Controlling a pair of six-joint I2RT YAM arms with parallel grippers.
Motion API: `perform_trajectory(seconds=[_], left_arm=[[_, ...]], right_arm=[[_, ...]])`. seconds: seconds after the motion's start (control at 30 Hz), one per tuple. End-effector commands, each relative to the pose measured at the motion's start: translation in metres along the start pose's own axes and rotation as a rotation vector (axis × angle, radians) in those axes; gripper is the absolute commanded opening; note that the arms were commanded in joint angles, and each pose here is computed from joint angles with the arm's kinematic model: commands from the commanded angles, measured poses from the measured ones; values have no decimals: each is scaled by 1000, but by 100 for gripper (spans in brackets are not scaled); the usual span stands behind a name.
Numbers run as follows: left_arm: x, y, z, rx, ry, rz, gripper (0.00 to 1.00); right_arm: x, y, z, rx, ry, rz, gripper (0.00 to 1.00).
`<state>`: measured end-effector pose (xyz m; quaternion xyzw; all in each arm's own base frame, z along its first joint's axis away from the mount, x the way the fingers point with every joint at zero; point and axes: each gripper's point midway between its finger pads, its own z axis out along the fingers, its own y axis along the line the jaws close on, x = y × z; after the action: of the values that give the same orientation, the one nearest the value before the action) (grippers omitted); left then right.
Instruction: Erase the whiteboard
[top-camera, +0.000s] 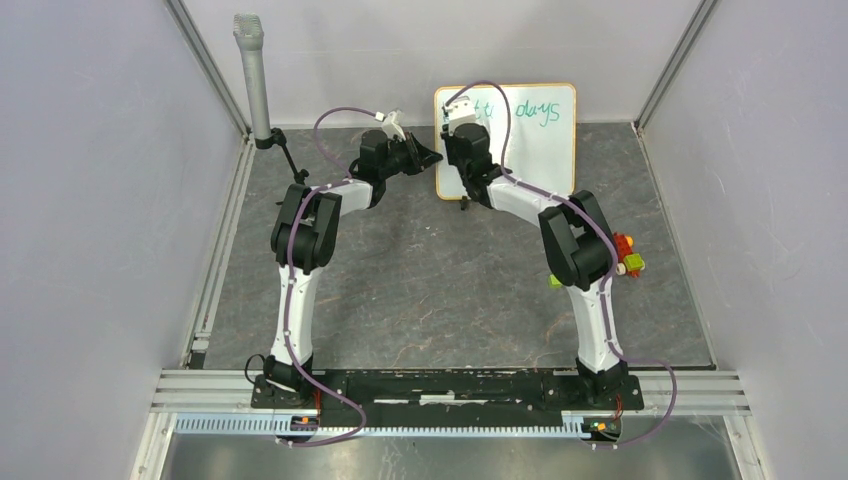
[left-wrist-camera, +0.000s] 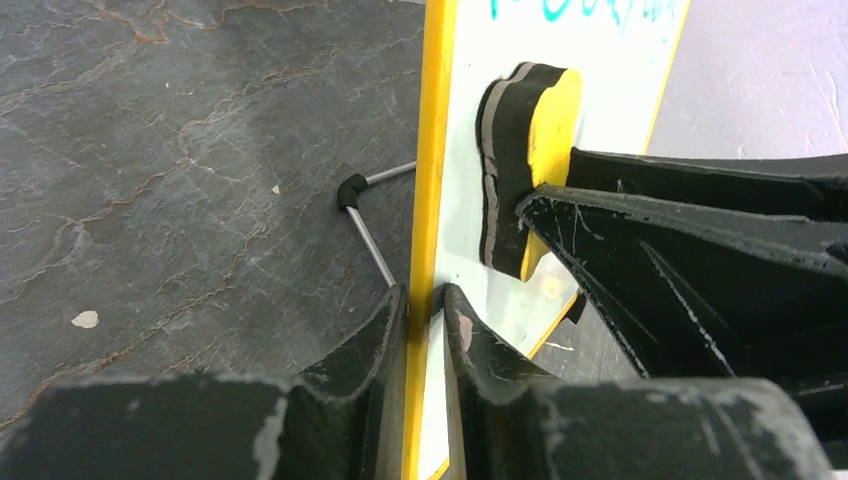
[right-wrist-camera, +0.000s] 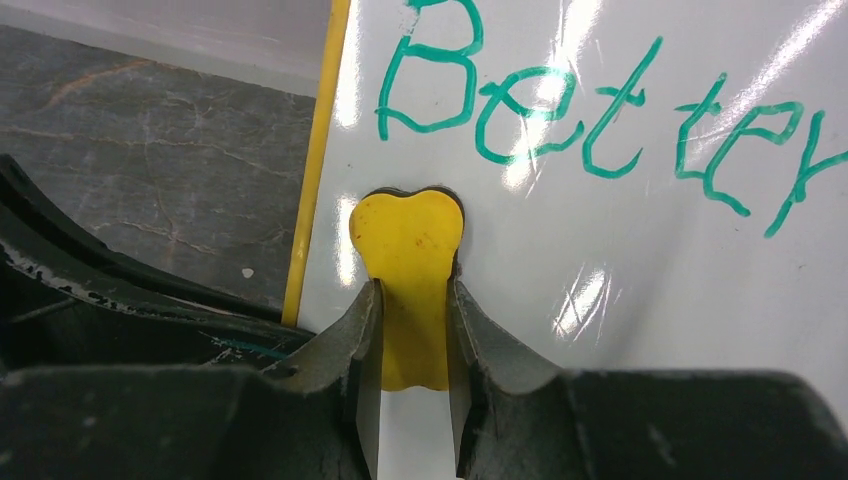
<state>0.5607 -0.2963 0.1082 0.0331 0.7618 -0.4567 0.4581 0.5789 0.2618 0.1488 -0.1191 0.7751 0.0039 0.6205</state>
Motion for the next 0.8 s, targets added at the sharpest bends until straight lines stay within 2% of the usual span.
perform_trajectory(seconds=[0.0, 0.17, 0.3, 0.47, 0.63, 0.77], left_arm=[[-13, -6, -9, -21, -11, 49, 4], [-12, -5, -11, -27, -9, 53, 4], [-13, -6, -11, -25, -13, 55, 4], [-14, -7, -11, -23, -14, 56, 4], [-14, -8, -10, -20, -13, 55, 3], [-14, -8, -11, -22, -12, 58, 3]], right_arm=[[12, -64, 5, 119, 34, 81, 25], [30, -114, -16, 226, 70, 83, 25], [41, -118, -27, 231, 94, 61, 24], [42, -69, -21, 116, 99, 41, 24], [33, -1, -13, 38, 98, -91, 24], [28, 17, -11, 22, 88, -127, 24]])
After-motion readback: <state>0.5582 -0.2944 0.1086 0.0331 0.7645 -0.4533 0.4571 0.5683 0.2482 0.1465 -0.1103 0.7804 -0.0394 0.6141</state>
